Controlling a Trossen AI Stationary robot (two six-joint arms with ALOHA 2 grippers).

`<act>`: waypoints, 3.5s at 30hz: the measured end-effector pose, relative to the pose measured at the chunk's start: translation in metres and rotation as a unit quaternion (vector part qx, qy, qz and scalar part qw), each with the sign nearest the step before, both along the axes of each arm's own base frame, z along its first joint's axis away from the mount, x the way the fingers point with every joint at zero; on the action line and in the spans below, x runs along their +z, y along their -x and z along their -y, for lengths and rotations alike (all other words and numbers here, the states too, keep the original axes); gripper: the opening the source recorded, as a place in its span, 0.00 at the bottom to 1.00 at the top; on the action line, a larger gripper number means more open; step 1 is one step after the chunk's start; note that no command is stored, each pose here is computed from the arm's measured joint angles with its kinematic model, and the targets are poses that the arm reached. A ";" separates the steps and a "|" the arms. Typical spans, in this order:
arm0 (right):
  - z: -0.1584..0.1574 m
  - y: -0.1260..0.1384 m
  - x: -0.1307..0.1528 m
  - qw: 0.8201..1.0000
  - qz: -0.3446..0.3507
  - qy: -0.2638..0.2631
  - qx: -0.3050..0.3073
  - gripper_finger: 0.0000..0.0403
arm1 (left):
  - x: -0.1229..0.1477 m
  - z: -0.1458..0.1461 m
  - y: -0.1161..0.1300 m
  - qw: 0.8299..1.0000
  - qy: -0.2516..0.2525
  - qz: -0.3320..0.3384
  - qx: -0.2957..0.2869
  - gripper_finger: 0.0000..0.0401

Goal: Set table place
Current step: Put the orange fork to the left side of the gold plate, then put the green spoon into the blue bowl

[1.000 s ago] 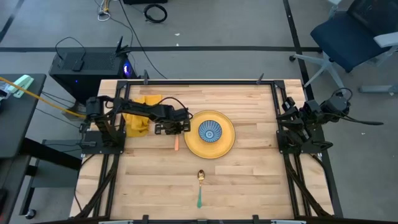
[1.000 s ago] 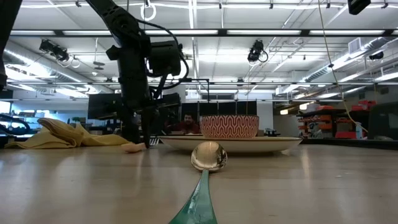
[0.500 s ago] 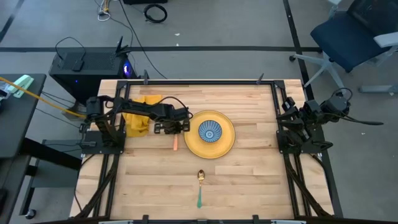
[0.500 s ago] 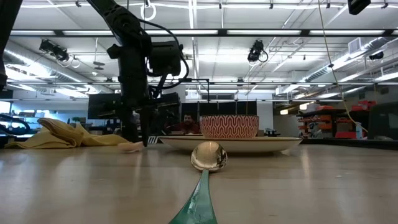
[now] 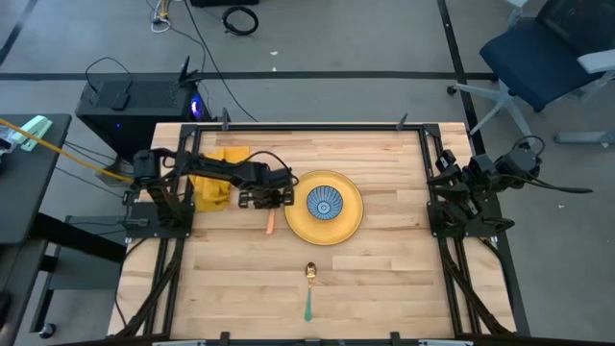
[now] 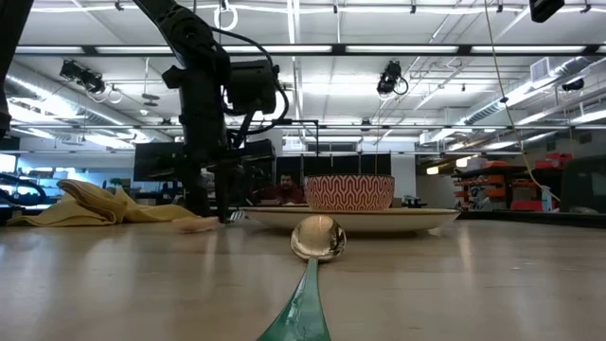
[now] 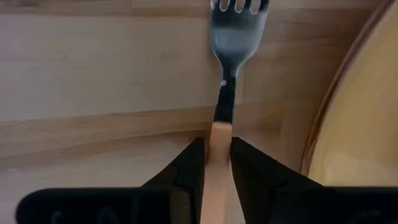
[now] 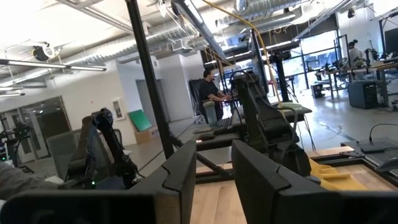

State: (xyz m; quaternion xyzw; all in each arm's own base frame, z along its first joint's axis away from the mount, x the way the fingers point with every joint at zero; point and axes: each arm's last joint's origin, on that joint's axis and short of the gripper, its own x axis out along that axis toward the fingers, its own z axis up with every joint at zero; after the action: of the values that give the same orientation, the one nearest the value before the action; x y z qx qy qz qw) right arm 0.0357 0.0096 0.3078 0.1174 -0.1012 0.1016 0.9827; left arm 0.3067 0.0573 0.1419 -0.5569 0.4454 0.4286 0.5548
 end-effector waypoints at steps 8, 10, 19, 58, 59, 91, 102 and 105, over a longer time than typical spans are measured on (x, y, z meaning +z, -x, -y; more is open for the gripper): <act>0.000 0.000 0.000 1.000 0.000 0.000 0.000 0.27 | 0.001 0.001 -0.003 1.000 -0.003 0.016 -0.003 0.19; 0.000 0.000 0.000 1.000 0.000 0.000 0.000 0.27 | 0.001 0.001 -0.003 1.000 -0.003 0.016 -0.002 0.18; 0.000 0.000 0.000 1.000 0.000 0.000 0.000 0.27 | 0.001 0.001 -0.003 1.000 -0.003 0.016 -0.002 0.23; 0.000 0.000 0.000 1.000 0.000 0.000 0.000 0.27 | 0.108 0.012 0.047 0.986 -0.017 0.153 -0.062 0.43; 0.000 0.000 0.000 1.000 0.001 0.000 0.000 0.27 | 0.115 0.016 0.051 0.983 -0.020 0.169 -0.069 0.43; 0.000 0.000 0.000 1.000 0.000 0.000 0.000 0.27 | 0.148 0.186 0.066 0.927 -0.040 0.365 -0.069 0.39; 0.000 0.000 0.000 1.000 0.000 0.000 0.000 0.27 | 0.099 0.222 0.016 0.919 0.019 0.393 -0.028 0.39; 0.000 0.000 0.000 1.000 0.000 0.000 0.000 0.27 | 0.093 0.231 0.004 0.903 0.048 0.426 -0.029 0.39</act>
State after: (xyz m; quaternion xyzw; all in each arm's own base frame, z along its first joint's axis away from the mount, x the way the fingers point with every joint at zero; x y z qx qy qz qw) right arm 0.0356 0.0096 0.3079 0.1174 -0.1015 0.1016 0.9826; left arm 0.3031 -0.1738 0.2351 -0.6993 0.2031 0.1124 0.6761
